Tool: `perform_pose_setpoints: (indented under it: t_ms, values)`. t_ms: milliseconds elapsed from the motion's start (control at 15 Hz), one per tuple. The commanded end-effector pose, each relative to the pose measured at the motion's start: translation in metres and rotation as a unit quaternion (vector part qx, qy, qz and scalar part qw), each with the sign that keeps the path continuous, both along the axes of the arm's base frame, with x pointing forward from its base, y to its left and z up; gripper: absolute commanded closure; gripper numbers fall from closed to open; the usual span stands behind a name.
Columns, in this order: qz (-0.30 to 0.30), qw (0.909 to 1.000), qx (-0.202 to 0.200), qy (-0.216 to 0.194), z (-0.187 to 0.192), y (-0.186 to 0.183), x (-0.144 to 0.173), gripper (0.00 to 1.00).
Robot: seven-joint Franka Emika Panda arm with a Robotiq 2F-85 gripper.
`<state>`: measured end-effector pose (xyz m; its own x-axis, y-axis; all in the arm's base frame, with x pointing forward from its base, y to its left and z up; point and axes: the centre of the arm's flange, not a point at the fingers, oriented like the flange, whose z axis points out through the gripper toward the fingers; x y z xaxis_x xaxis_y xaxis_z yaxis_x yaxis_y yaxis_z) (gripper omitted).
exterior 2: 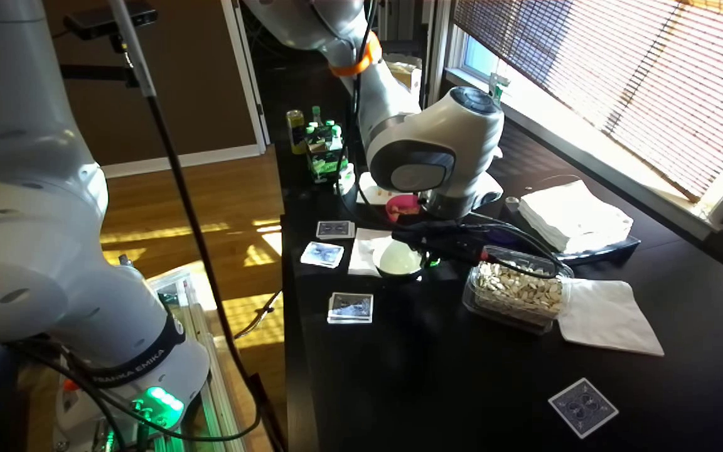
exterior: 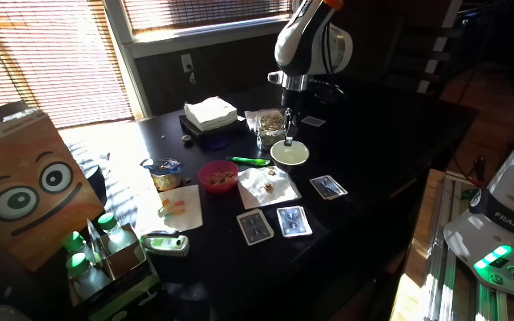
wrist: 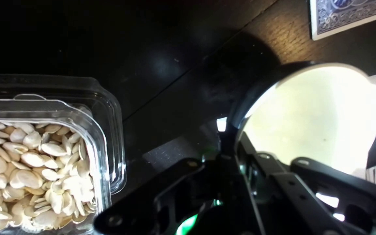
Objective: Shift the pink bowl, then pour the black bowl's contents into it
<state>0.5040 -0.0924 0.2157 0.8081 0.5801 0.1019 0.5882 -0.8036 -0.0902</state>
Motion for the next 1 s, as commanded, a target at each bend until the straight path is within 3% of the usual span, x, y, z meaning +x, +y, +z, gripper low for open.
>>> perform_pose_setpoints:
  t_ms: [0, 933]
  values:
    - [0.001, 1.0, 0.0, 0.009, 0.0047, 0.0016, 0.0031, 0.98]
    - [0.01, 0.9998, -0.012, 0.011, 0.0049, 0.0032, 0.0036, 0.98]
